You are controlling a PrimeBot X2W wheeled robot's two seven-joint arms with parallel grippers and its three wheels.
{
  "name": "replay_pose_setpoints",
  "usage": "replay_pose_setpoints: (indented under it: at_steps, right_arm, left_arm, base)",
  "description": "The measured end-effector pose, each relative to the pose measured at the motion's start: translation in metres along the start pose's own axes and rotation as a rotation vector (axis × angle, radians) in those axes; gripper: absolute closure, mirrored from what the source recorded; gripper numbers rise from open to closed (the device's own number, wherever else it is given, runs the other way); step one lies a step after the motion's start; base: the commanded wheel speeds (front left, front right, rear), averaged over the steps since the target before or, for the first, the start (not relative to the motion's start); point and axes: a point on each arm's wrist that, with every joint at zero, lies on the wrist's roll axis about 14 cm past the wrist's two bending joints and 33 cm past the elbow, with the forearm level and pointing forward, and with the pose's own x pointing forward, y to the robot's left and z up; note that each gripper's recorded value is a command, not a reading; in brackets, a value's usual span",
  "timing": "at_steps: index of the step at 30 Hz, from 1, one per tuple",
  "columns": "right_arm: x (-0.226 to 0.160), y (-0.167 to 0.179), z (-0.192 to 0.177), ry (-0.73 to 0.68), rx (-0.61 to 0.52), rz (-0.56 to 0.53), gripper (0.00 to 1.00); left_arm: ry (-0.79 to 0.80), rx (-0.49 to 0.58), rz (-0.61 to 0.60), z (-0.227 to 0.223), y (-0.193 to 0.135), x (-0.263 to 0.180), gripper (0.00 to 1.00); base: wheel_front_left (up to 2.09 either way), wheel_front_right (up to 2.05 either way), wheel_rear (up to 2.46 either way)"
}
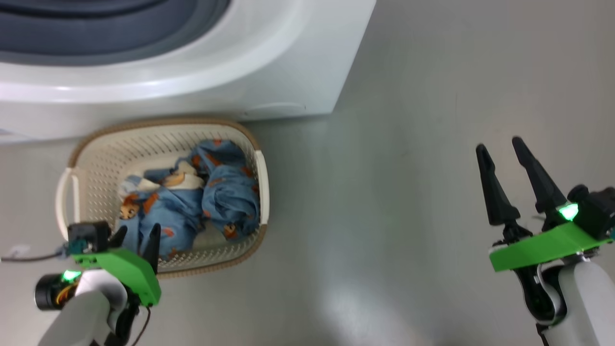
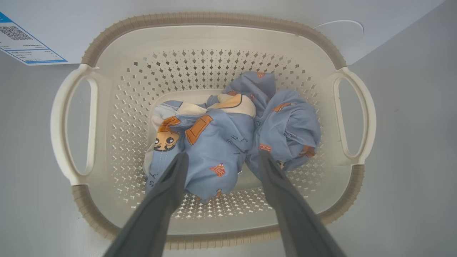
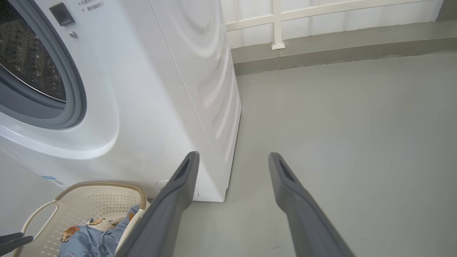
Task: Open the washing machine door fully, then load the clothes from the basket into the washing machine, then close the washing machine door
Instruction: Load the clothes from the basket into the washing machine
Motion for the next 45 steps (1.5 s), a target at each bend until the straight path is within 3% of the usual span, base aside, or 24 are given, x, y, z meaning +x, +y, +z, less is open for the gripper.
replay_pose_setpoints:
  at_steps: [26, 42, 43, 45]
  right_arm:
    - [0.036, -0.009, -0.067, 0.103, -0.004, 0.014, 0.00]
    - [0.042, -0.013, -0.089, 0.133, -0.002, 0.009, 0.00]
    - [0.044, -0.013, -0.088, 0.131, -0.003, 0.009, 0.00]
    - [0.044, -0.014, -0.088, 0.131, -0.004, 0.008, 0.00]
  left_arm:
    - [0.224, 0.037, 0.019, -0.032, 0.030, 0.082, 0.00]
    - [0.354, -0.011, 0.028, -0.063, 0.032, 0.101, 0.00]
    - [0.362, -0.016, 0.025, -0.065, 0.031, 0.102, 0.38]
    - [0.367, -0.030, 0.021, -0.066, 0.029, 0.103, 0.85]
  base:
    - [0.00, 0.00, 0.00]
    - [0.00, 0.00, 0.00]
    - [0.00, 0.00, 0.00]
    - [0.00, 0.00, 0.00]
